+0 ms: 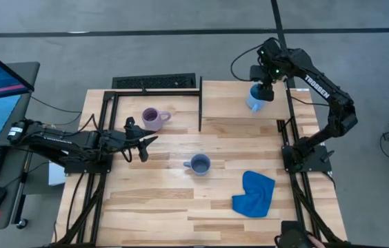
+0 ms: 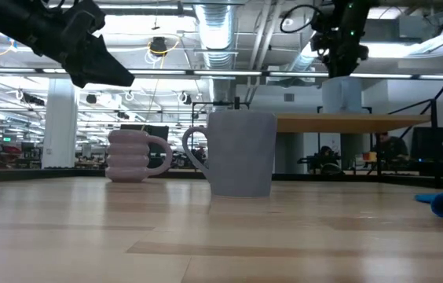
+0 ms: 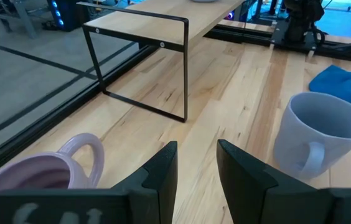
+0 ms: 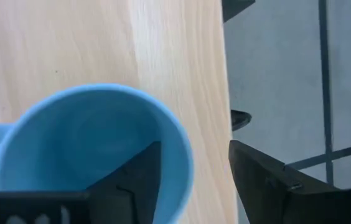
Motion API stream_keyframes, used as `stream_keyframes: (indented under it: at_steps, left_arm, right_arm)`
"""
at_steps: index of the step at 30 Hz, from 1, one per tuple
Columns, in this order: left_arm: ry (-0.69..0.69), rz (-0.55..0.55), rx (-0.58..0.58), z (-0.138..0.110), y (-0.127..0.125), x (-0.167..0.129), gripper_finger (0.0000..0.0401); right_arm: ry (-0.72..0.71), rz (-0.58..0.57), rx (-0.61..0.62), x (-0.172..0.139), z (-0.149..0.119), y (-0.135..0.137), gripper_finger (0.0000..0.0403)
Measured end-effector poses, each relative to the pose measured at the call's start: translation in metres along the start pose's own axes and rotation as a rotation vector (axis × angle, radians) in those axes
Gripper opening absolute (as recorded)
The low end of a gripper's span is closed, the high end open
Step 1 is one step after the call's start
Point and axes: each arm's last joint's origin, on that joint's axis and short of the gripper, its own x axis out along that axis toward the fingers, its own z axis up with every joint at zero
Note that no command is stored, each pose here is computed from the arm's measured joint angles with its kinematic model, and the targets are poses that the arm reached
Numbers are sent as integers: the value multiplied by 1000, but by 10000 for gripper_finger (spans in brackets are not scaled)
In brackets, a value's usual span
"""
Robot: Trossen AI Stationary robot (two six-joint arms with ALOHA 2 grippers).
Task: Stack small to large cups/mugs on shelf
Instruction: Put the light blue mug on the shelf
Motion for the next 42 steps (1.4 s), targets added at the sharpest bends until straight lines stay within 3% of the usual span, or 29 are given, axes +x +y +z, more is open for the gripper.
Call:
stream_keyframes:
  at_steps: [9,15,19,23,28,31,38,42]
  left_arm:
    - [11,2,6,-1,0,0,103]
    - [10,2,8,-1,0,0,103]
    - [11,3,7,-1,0,0,103]
    - [10,3,7,-1,0,0,103]
    - [10,3,11,-1,0,0,103]
    - [9,2,11,-1,0,0,103]
    - [13,-14,11,-1,0,0,103]
    - [13,-14,13,-1,0,0,103]
  right_arm:
    - [-49,-53,14,-32,5,-5,208]
    - [-136,-85,123,-54,21,2,207]
    - [-207,-64,270,-66,35,12,202]
    - [-289,24,287,-71,49,26,200]
    - [-429,232,237,-76,66,44,200]
    - [-536,281,257,-81,80,50,197]
    - [-643,117,249,-101,87,77,192]
    - [-650,114,286,-104,77,98,192]
